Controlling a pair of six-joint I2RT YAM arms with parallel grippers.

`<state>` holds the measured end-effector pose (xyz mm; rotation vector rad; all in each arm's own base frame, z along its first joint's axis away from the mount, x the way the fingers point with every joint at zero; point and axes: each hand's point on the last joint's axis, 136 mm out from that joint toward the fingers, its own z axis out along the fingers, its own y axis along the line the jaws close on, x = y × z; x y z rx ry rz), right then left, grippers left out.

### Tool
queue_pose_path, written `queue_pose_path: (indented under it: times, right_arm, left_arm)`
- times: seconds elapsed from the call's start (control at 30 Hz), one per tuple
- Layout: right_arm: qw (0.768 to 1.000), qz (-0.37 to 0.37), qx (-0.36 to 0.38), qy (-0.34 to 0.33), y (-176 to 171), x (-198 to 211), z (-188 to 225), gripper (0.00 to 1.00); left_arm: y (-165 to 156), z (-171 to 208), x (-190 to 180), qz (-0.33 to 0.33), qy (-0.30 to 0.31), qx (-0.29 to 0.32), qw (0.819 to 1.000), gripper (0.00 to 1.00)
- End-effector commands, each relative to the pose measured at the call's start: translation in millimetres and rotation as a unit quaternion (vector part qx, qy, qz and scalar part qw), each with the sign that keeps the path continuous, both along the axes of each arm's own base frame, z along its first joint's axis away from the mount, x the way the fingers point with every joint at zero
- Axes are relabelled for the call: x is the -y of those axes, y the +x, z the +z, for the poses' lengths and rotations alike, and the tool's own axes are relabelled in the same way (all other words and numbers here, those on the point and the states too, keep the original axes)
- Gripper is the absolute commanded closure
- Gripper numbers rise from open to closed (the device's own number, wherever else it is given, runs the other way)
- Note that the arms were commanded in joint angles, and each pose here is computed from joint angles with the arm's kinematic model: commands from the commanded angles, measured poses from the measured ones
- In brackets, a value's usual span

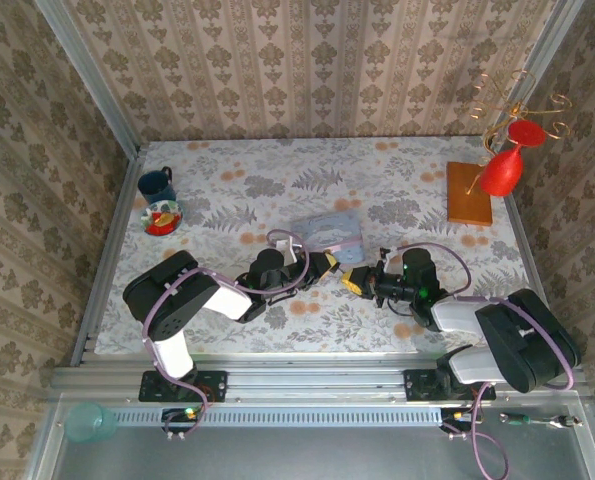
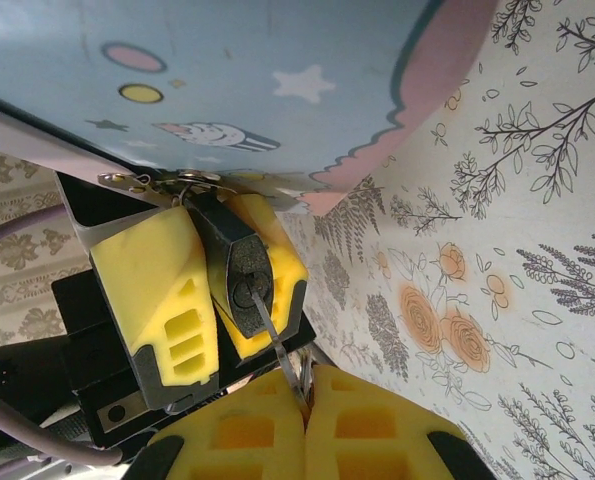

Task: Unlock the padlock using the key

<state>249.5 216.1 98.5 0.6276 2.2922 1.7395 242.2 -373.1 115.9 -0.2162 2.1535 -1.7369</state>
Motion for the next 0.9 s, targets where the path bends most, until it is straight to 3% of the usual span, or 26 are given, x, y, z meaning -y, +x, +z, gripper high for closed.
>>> queue_pose_path:
  times: [0.0, 0.4, 0.7, 0.87]
  right_arm:
    - [1.0, 0.004, 0.024, 0.016, 11, -3, 16, 1.0]
    - [1.0, 0.007, 0.012, 0.025, 20, 3, 4, 1.0]
    - [0.999, -0.007, 0.015, 0.051, 33, 20, 7, 1.0]
    - [0.999, 0.013, 0.018, 0.046, 31, 9, 10, 1.0]
  left_arm:
    - [-9, 38, 14, -0.032, -0.056, 0.035, 0.997, 0.92]
    - [-19, 71, 29, -0.069, -0.09, 0.072, 0.991, 0.92]
    - [-21, 76, 29, -0.077, -0.095, 0.077, 0.99, 0.92]
    - [-23, 80, 33, -0.083, -0.098, 0.081, 0.988, 0.92]
